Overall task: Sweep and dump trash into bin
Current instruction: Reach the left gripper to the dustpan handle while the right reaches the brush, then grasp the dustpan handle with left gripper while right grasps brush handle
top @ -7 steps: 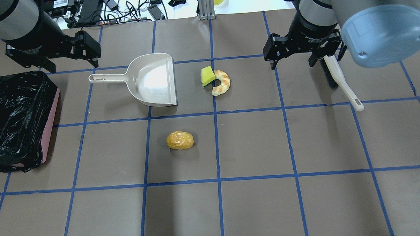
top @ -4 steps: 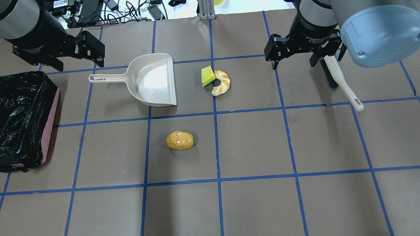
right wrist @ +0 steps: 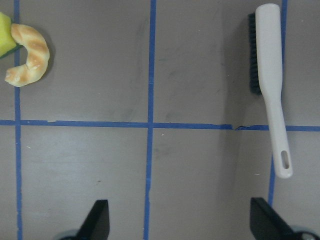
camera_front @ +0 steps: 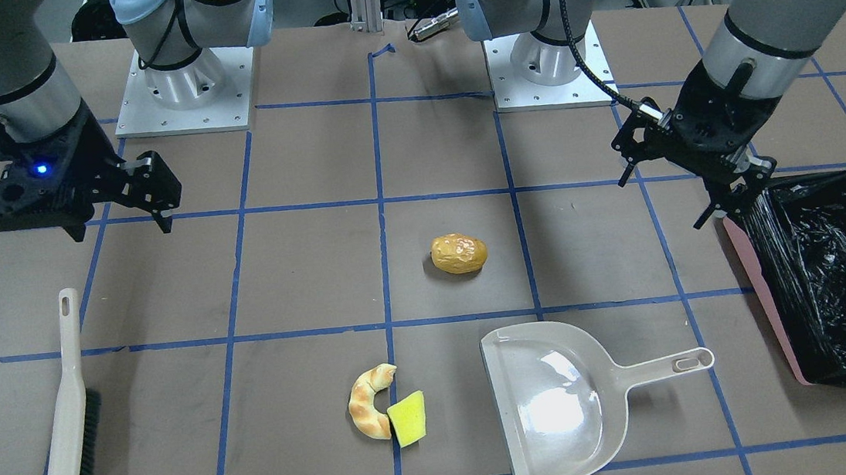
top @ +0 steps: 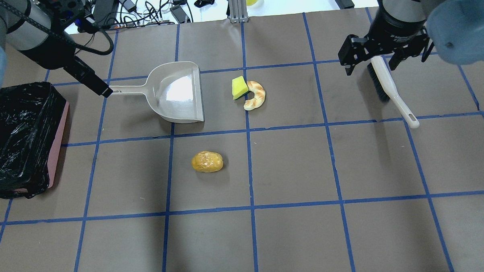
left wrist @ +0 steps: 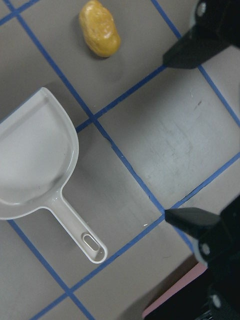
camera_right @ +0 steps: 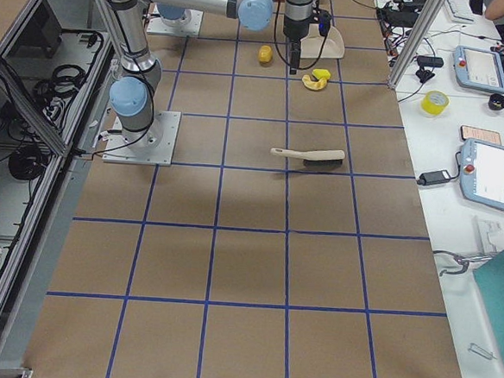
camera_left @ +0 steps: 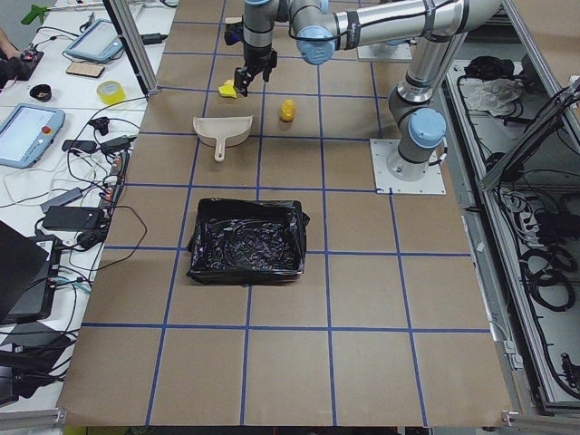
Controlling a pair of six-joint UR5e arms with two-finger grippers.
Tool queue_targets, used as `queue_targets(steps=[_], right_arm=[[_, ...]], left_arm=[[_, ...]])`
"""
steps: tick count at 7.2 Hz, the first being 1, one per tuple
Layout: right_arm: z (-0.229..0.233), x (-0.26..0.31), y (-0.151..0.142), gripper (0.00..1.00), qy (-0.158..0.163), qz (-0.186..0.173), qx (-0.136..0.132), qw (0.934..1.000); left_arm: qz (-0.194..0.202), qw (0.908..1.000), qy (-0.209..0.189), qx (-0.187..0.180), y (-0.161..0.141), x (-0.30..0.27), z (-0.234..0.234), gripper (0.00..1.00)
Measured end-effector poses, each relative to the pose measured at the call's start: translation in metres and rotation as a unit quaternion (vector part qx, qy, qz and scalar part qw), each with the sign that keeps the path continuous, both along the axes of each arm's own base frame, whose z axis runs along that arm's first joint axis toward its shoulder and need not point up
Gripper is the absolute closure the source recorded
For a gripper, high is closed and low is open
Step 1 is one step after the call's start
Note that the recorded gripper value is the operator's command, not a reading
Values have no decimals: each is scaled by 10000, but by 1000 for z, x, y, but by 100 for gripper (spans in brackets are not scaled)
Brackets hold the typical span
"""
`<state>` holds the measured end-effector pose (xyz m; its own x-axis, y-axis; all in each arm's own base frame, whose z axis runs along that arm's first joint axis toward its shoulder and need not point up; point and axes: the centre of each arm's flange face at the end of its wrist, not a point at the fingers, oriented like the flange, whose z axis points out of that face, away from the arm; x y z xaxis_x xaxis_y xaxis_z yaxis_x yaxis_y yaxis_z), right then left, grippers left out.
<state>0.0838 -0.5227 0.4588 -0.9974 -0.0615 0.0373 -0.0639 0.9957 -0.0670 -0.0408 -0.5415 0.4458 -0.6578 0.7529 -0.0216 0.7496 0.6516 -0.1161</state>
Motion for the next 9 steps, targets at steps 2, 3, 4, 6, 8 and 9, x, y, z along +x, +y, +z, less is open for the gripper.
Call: queue_targets(steps=[2, 3, 4, 6, 8, 9], right_arm=[[-10, -68, -5, 0, 124, 496, 138, 9986], [-25, -103, -5, 0, 131, 701, 213, 9972], [-50, -138, -7, 0, 165, 908, 207, 9955], [-104, -181, -17, 0, 296, 1254, 75, 9916], [-150, -194, -31, 0, 248, 1166, 127, 9928], [-166, -196, -36, 0, 185, 871, 167, 9959]], left_arm=[[-1018, 9942, -229, 266, -22, 22, -41, 0], [-1239, 9916, -311, 199, -37, 34, -56, 2], [-1597, 9863, -402, -97, -58, 42, -71, 2], [-2537, 9650, -473, -461, -86, 48, -98, 0], [-2809, 9580, -420, -403, -103, 52, -125, 0], [-2836, 9579, -340, -284, -104, 52, -139, 0]])
